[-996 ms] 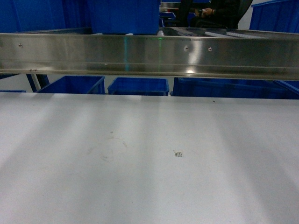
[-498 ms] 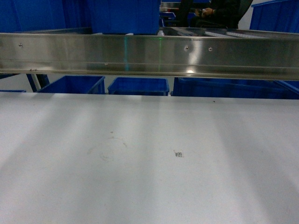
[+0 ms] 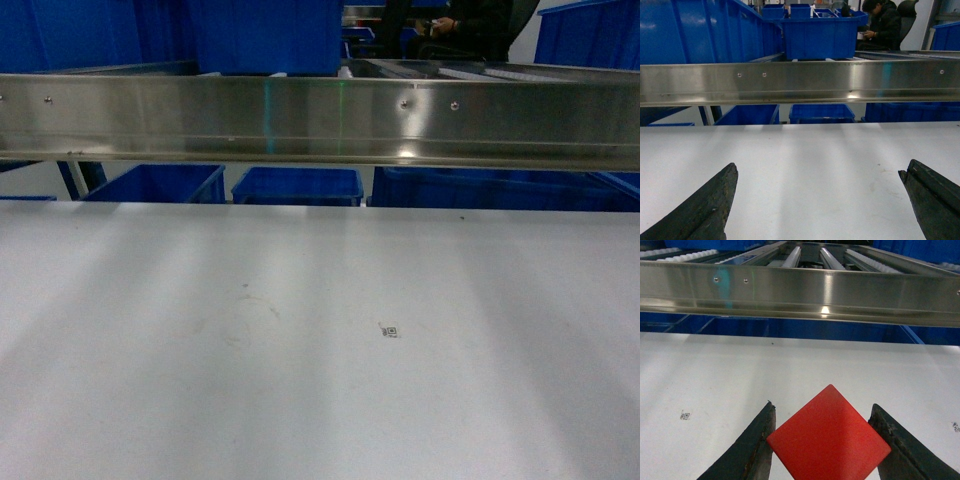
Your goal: Place magnetic block on left shelf second layer
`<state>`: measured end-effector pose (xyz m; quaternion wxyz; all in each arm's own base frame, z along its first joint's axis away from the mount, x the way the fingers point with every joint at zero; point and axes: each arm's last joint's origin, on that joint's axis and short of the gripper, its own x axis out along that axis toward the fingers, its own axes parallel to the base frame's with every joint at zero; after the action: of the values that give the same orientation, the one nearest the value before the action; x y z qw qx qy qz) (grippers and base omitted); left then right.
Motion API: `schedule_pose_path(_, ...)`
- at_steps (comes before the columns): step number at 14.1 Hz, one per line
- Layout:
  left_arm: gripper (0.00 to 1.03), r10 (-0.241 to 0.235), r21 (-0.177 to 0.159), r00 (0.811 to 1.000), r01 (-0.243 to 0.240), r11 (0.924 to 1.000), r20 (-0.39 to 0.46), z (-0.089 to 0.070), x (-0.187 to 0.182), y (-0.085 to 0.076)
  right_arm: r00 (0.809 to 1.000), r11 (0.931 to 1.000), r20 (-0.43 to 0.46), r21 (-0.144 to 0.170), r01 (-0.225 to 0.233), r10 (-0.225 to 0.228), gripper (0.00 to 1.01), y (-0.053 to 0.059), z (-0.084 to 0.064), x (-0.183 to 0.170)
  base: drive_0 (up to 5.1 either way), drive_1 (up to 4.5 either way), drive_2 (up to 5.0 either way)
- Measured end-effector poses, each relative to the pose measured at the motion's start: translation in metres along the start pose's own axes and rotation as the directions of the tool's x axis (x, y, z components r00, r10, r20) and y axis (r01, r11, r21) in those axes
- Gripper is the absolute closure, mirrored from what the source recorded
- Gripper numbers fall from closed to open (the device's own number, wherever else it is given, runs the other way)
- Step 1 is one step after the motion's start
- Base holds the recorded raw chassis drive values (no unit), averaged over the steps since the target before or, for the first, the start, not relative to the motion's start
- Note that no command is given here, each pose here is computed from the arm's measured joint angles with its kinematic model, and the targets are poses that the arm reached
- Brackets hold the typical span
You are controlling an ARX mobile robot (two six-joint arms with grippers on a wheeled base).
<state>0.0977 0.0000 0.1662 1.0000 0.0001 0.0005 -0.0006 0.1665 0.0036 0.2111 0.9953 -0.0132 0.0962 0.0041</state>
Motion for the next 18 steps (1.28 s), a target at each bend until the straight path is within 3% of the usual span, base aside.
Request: schedule_pose_path(18,0.05,0.002,0.0,1.0,-0.002,1.0,-0.003,-0.0003,0.0,0.0001,1.0,1.0,0.001,0.0,-0.003,0.003,0.53,0.0002,0.0,0.0,-4.9,2.46,2.5)
